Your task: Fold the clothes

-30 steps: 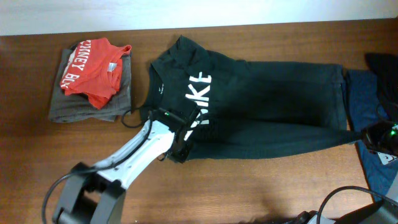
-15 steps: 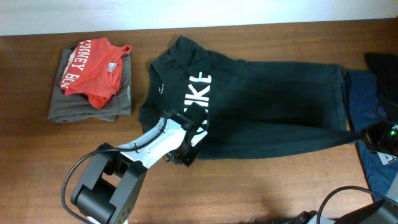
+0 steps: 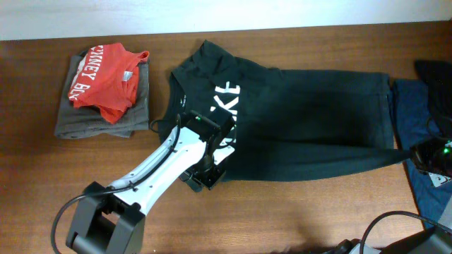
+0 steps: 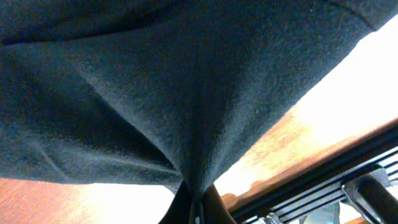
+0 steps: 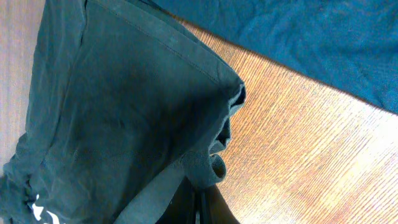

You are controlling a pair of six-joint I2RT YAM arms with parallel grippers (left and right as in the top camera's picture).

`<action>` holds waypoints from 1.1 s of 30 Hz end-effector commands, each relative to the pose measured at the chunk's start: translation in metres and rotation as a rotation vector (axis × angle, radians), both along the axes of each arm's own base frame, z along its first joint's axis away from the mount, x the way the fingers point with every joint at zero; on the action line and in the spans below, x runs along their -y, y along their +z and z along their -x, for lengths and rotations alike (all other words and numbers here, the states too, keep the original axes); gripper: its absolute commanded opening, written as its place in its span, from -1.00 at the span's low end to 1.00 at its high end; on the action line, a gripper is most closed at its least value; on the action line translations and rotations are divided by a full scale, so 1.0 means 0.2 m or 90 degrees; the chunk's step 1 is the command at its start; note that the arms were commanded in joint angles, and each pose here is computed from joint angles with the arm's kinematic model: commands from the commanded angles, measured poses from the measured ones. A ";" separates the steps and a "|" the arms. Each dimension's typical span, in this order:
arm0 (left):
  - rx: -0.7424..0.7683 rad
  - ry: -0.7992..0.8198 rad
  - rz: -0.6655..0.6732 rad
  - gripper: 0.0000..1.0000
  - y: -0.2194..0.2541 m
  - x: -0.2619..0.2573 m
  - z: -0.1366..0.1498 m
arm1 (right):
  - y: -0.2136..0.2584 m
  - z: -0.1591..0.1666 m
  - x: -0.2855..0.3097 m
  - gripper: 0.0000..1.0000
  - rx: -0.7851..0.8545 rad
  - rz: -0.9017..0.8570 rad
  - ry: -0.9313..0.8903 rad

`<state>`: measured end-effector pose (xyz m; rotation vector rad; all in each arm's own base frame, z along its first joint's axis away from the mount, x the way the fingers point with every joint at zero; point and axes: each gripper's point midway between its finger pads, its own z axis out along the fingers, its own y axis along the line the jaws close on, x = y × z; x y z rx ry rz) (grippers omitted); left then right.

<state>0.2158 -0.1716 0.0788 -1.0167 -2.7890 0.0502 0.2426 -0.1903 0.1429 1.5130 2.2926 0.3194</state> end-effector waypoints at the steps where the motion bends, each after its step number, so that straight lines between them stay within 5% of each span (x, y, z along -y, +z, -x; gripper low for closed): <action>1: 0.022 -0.016 0.025 -0.99 0.02 0.04 -0.03 | 0.03 0.00 0.02 -0.92 0.002 0.018 -0.001; 6: -0.059 -0.007 0.055 -0.99 0.05 0.07 0.10 | 0.03 0.00 0.02 -0.92 0.002 0.018 -0.001; 9: -0.092 -0.018 0.076 -0.77 0.06 0.12 0.18 | 0.03 -0.01 0.03 -0.92 0.004 0.021 -0.001; 11: -0.092 -0.038 0.071 -0.30 0.04 0.14 0.21 | 0.03 -0.01 0.03 -0.92 0.004 0.020 -0.001; 13: -0.072 -0.058 0.075 -0.24 0.03 0.18 0.20 | 0.03 -0.01 0.03 -0.92 0.004 0.020 -0.001; 18: -0.051 -0.109 0.058 -0.41 -0.01 0.17 0.20 | 0.03 -0.01 0.03 -0.92 0.004 0.021 -0.001; 29: 0.070 -0.145 0.048 -0.38 -0.22 0.22 0.05 | 0.03 0.00 0.03 -0.92 0.003 0.020 -0.001; 33: 0.044 -0.157 0.026 -0.39 -0.31 0.21 0.05 | 0.03 0.00 0.03 -0.92 0.003 0.020 -0.001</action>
